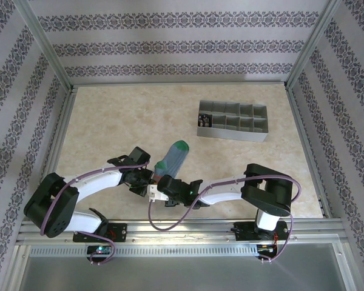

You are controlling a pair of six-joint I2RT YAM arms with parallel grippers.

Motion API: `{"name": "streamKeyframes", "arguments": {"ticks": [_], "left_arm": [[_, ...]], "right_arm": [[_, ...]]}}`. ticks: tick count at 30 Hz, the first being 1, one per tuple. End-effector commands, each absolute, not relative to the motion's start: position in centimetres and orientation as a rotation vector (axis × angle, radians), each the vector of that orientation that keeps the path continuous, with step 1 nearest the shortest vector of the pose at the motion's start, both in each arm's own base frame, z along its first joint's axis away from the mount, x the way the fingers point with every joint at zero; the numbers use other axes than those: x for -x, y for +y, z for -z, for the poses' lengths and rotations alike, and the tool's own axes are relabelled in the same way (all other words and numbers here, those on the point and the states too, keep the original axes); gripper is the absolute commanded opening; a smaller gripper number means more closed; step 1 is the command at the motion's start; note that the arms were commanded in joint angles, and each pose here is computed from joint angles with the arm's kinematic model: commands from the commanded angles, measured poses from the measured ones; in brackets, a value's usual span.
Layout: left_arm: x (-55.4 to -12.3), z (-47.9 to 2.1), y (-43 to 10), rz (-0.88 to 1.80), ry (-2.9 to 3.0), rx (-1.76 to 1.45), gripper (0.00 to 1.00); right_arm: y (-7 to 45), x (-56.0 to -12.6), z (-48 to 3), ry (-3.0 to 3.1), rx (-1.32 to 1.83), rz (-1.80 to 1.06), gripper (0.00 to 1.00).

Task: Roll the socks

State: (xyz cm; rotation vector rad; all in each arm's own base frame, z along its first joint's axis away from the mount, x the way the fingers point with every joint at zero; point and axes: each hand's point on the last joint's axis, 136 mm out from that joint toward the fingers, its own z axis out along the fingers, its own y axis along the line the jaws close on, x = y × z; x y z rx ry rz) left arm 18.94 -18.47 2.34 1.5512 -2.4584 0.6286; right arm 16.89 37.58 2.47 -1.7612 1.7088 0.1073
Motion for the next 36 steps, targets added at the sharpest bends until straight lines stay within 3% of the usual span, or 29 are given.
{"name": "streamKeyframes", "arguments": {"ticks": [1, 3, 5, 9, 12, 17, 30, 34, 36], "left_arm": [[-17.5, -1.4, -17.0, -0.545, -2.441, -1.588, 0.00], [-17.8, -1.6, -17.1, -0.582, -2.446, -1.584, 0.00], [-18.2, -1.8, -17.3, -0.623, -2.458, -1.581, 0.09], [-20.1, -2.8, -18.3, -0.824, -2.477, -1.576, 0.48], [-21.0, -3.5, -18.8, -0.921, -2.494, -1.563, 0.59], [-21.4, -4.7, -18.0, -0.954, -2.597, -1.533, 0.60], [-21.8, -3.4, -19.7, -1.022, -2.620, -1.487, 0.47], [-22.7, -2.4, -19.9, -1.008, -2.632, -1.502, 0.39], [-22.9, -1.6, -19.9, -0.981, -2.636, -1.515, 0.30]], "right_arm": [[37.3, -17.5, -2.9, 1.817, 1.697, -0.190, 0.00], [37.0, -17.2, -2.6, 1.906, 1.670, -0.298, 0.00], [36.6, -16.7, -2.3, 2.023, 1.630, -0.459, 0.00], [35.3, -15.4, -0.8, 2.269, 1.554, -0.749, 0.00], [33.9, -14.9, 0.7, 2.417, 1.508, -0.830, 0.00], [32.4, -15.2, 1.7, 2.565, 1.375, -0.950, 0.00], [31.3, -16.3, 3.4, 2.827, 1.209, -1.026, 0.00], [31.6, -16.8, 3.3, 2.874, 1.128, -1.104, 0.00], [31.8, -17.0, 3.1, 2.873, 1.124, -1.121, 0.00]]}}
